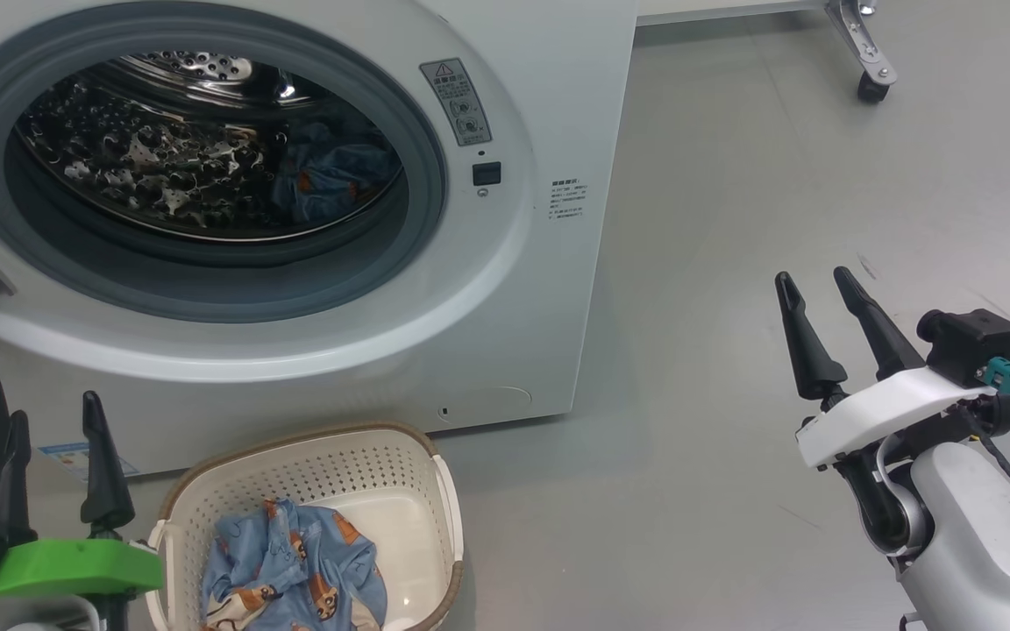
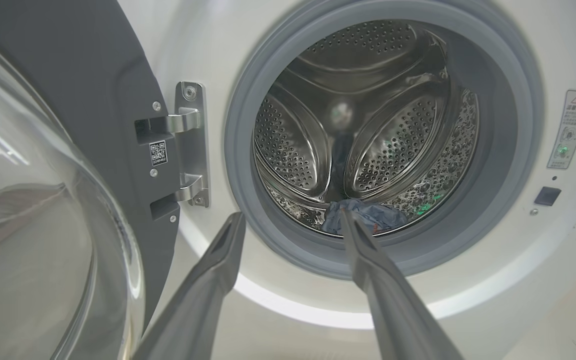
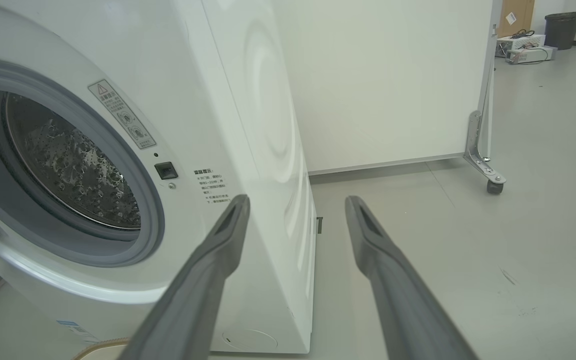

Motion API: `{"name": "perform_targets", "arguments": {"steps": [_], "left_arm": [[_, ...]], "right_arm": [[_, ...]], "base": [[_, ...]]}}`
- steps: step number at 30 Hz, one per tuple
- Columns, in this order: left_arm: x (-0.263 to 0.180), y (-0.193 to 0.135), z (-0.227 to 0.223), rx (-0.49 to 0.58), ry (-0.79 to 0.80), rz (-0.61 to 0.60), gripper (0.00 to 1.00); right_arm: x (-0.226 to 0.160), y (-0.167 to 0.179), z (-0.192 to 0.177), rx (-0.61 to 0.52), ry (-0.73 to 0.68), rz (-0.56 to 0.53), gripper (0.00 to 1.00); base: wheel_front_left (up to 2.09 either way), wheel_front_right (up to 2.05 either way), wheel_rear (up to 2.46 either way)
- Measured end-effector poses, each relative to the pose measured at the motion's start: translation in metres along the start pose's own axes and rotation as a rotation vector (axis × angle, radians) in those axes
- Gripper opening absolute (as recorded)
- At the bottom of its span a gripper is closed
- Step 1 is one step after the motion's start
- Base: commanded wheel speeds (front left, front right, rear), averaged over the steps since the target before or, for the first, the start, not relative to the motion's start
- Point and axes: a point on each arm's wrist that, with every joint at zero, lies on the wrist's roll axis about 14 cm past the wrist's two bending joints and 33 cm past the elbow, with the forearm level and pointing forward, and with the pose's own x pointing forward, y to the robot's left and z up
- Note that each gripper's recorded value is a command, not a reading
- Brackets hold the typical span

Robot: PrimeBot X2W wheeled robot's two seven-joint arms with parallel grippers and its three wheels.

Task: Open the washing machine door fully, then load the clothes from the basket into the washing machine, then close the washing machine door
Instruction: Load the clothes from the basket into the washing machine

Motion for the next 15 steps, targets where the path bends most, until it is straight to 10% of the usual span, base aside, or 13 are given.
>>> {"name": "perform_targets", "arguments": {"steps": [15], "left_arm": [[-0.0096,-0.0044,0.0031,-0.008,-0.014,0.0,1.0]], "right_arm": [[0.0003,0.0043,-0.0033,-0.008,0.013,0.019,1.0]], "base": [[0.0,0.0,0.0]]}}
